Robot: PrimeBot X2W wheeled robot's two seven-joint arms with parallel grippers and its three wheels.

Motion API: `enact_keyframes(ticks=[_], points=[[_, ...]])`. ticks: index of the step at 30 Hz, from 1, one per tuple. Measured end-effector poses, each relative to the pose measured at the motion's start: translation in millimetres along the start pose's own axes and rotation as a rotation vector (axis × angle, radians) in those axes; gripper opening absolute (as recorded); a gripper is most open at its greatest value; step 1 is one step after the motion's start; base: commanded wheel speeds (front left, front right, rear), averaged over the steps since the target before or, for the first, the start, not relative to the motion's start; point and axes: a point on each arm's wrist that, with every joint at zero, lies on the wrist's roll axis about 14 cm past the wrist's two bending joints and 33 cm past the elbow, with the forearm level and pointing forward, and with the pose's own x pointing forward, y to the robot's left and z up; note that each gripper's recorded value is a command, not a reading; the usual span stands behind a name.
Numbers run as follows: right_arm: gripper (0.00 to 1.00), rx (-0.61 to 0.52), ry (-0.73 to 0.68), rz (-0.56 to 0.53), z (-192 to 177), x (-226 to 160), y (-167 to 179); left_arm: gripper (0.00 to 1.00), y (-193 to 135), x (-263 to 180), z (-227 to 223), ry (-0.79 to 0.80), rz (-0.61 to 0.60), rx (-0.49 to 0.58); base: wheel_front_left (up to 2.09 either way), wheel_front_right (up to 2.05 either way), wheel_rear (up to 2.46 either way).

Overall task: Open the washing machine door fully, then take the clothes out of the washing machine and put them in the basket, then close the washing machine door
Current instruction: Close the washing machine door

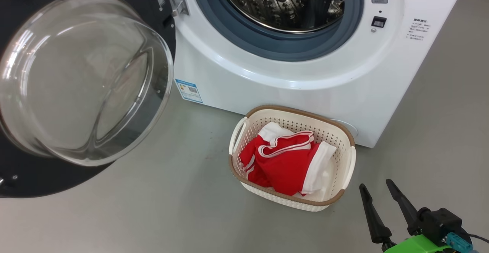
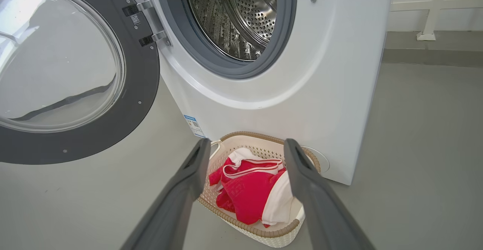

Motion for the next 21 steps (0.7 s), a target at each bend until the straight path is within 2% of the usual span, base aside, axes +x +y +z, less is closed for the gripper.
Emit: enact_keyframes(ticks=[7, 21], points=[[1.0, -0.017, 0.012, -0.003, -3.6, 0.5, -5.4, 0.0, 7.9, -1.7, -51.0, 0.272, 0.033, -0.03, 0.0, 0.0, 0.0], [1.0, -0.029, -0.015, 0.006, 6.8, 2.3, -1.1, 0.0, -8.1, -20.8, -73.7, 0.496, -0.063, -0.023, 0.0, 0.0, 0.0]])
